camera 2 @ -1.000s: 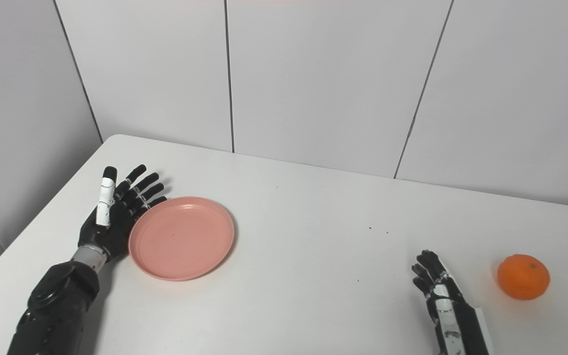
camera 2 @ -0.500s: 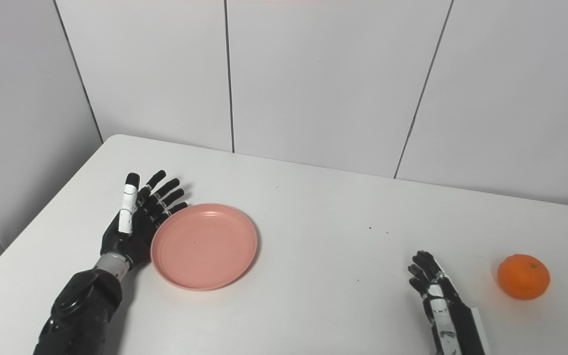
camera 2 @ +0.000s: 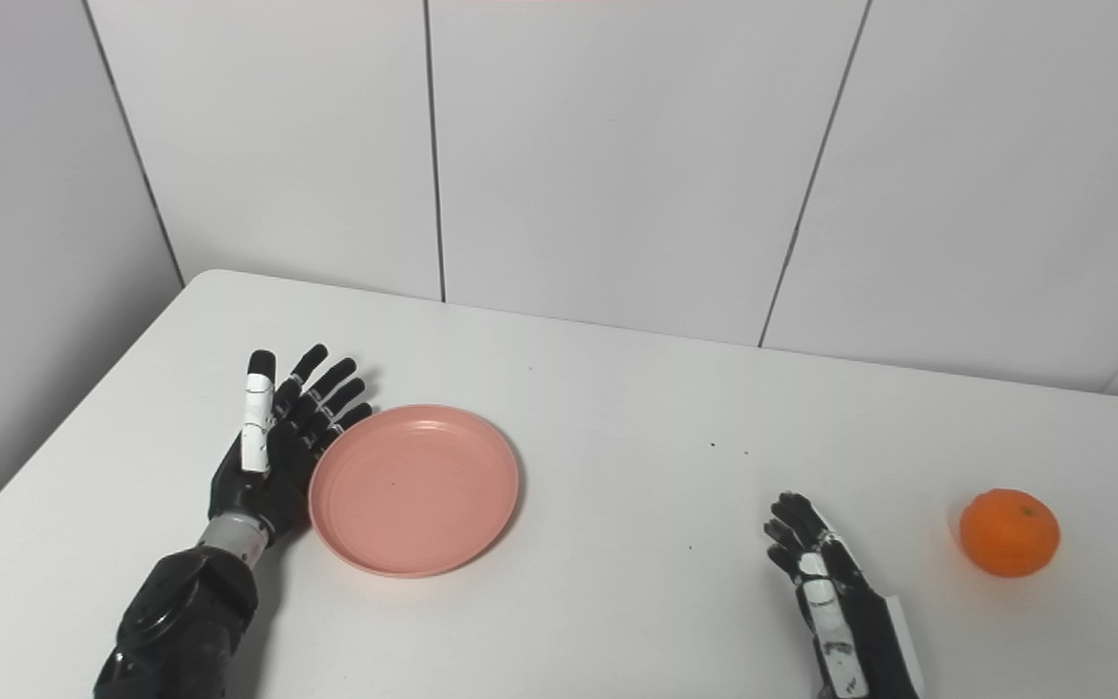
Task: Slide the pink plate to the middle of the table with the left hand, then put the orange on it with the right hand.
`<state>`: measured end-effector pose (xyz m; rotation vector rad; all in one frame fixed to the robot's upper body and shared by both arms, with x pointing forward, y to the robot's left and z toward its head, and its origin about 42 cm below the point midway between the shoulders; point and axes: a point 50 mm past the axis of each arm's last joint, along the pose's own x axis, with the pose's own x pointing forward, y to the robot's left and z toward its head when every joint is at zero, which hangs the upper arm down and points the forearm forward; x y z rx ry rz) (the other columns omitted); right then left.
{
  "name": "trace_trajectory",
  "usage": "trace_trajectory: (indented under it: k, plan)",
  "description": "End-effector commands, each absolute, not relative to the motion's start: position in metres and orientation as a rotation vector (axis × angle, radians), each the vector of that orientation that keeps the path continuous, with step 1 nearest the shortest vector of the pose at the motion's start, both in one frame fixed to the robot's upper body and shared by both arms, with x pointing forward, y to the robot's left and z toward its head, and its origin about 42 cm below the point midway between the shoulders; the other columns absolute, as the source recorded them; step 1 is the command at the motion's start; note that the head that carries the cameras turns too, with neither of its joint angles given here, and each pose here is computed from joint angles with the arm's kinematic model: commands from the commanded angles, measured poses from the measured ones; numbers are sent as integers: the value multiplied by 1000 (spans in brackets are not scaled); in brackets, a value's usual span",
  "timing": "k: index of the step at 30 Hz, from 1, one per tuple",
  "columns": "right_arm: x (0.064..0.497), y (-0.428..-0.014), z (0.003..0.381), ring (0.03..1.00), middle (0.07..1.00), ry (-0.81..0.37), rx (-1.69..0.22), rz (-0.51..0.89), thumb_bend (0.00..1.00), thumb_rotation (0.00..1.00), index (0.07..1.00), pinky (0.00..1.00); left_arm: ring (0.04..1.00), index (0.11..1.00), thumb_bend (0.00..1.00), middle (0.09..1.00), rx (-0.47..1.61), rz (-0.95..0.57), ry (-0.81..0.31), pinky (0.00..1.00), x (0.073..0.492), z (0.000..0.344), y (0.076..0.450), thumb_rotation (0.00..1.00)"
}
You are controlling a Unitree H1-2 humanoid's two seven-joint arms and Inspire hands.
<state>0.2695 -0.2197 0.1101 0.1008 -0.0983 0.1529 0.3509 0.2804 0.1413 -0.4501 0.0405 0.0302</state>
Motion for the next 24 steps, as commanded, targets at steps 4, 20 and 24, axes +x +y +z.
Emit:
trace_trajectory:
  k: [4,20,24]
  plan:
    - [256,-199,89,872,878,-1,113,149,832,839,842,886,881,914,878,863,-466,31,88,857,345,138,272,834]
    - [261,-181,97,868,886,-7,117,149,893,828,848,877,887,922,875,855,-499,-10,99,884,337,141,245,814]
    - [261,-180,98,867,885,-6,116,151,880,830,848,874,879,925,878,851,-500,-22,102,843,336,144,233,819]
